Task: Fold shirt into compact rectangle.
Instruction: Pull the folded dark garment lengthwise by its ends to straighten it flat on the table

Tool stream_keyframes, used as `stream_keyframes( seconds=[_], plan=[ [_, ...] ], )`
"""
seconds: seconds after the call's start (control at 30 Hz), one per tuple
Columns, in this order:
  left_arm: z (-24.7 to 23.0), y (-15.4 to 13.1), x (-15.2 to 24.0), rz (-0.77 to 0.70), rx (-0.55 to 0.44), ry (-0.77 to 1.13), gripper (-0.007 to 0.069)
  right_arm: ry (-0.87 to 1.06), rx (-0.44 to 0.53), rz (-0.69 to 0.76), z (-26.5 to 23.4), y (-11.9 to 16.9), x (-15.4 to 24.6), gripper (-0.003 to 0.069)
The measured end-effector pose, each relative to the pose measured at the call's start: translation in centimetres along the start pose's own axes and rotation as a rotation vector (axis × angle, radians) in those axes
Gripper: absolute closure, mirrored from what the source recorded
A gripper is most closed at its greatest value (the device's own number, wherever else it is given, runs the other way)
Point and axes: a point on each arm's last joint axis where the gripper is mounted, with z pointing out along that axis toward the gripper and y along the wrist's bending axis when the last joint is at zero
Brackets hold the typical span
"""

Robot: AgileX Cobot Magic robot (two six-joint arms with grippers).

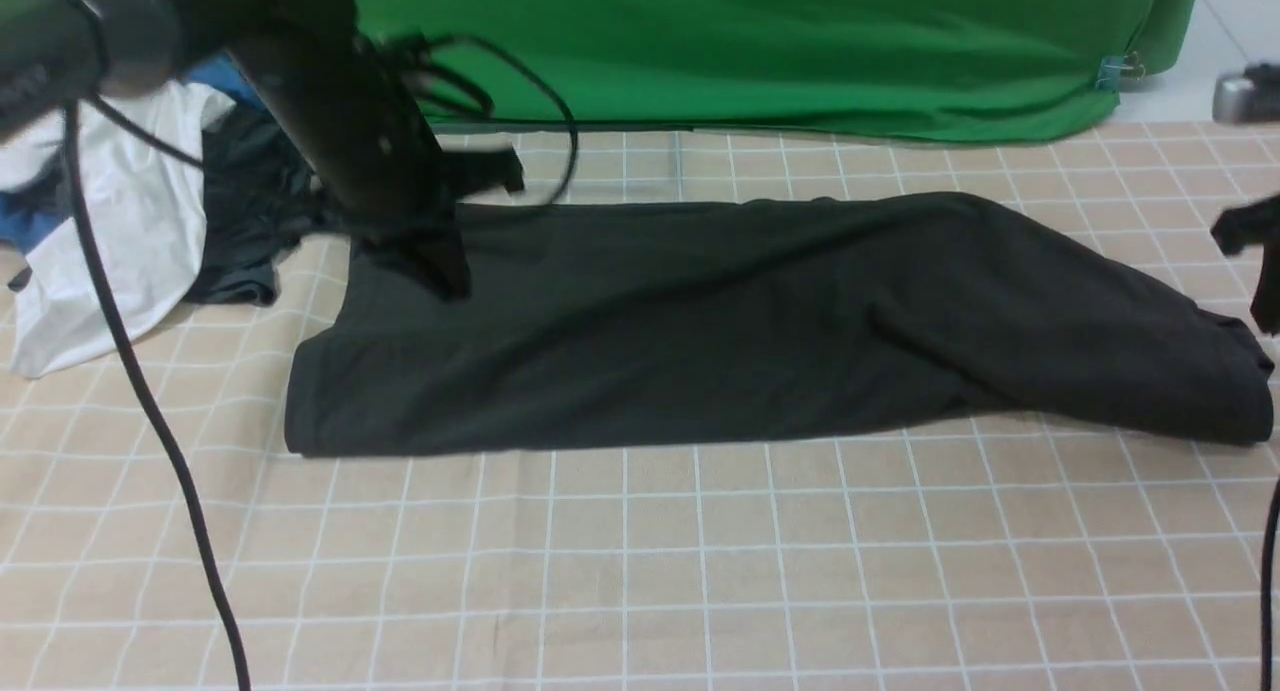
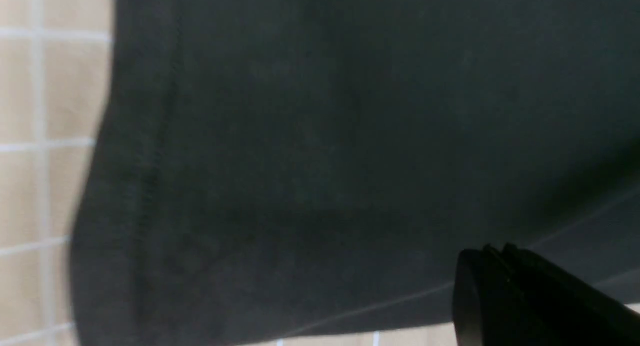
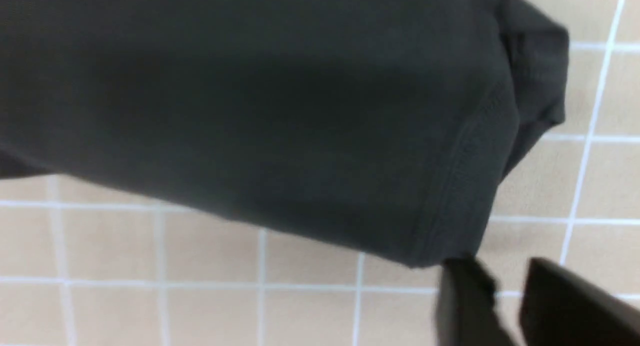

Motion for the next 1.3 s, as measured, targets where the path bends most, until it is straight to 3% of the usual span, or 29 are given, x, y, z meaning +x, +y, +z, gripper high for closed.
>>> stream_keyframes(
  seconds=[0.1, 0.17, 0.5, 0.6, 0.63, 0.67, 0.77, 0.83, 1.07, 1.17, 1.3],
  plan=[
    [1.6, 0.3, 0.6, -0.005, -0.007, -0.003, 0.0613, -0.045, 0.011, 0.039, 0.9, -0.8, 0.1, 0.0265],
    [2.2, 0.6, 0.8, -0.005, -0.016, -0.01, 0.0613, -0.074, 0.016, 0.054, 1.1, -1.0, -0.2, 0.0229],
    [2.9, 1.3, 1.0, 0.016, -0.069, -0.022, 0.0613, 0.001, 0.0, 0.091, 6.2, -1.3, -0.9, 0.0207],
    [2.9, 1.3, 1.0, 0.013, -0.069, -0.022, 0.0613, 0.012, -0.002, 0.089, 6.7, -1.3, -0.9, 0.0251],
    [2.9, 1.3, 1.0, 0.013, -0.069, -0.022, 0.0613, 0.015, -0.002, 0.081, 6.7, -1.3, -0.9, 0.0309],
    [2.9, 1.3, 1.0, 0.013, -0.069, -0.022, 0.0613, 0.016, -0.002, 0.073, 6.7, -1.3, -0.8, 0.0466],
    [2.9, 1.3, 1.0, 0.01, -0.069, -0.022, 0.0613, 0.021, -0.003, 0.061, 6.7, -1.3, -0.8, 0.059],
    [2.9, 1.3, 1.0, 0.01, -0.069, -0.022, 0.0613, 0.026, -0.004, 0.047, 6.7, -1.4, -0.8, 0.062],
    [2.9, 1.3, 1.0, 0.008, -0.069, -0.022, 0.0613, 0.036, -0.007, 0.032, 4.5, -1.5, -1.8, 0.0621],
    [2.9, 1.3, 1.0, 0.008, -0.069, -0.022, 0.0613, 0.03, -0.006, 0.039, 4.1, -1.5, -2.1, 0.0587],
    [2.9, 1.3, 1.0, 0.005, -0.069, -0.022, 0.0613, 0.015, -0.007, 0.059, 4.2, -1.6, -2.3, 0.0347]
  ],
)
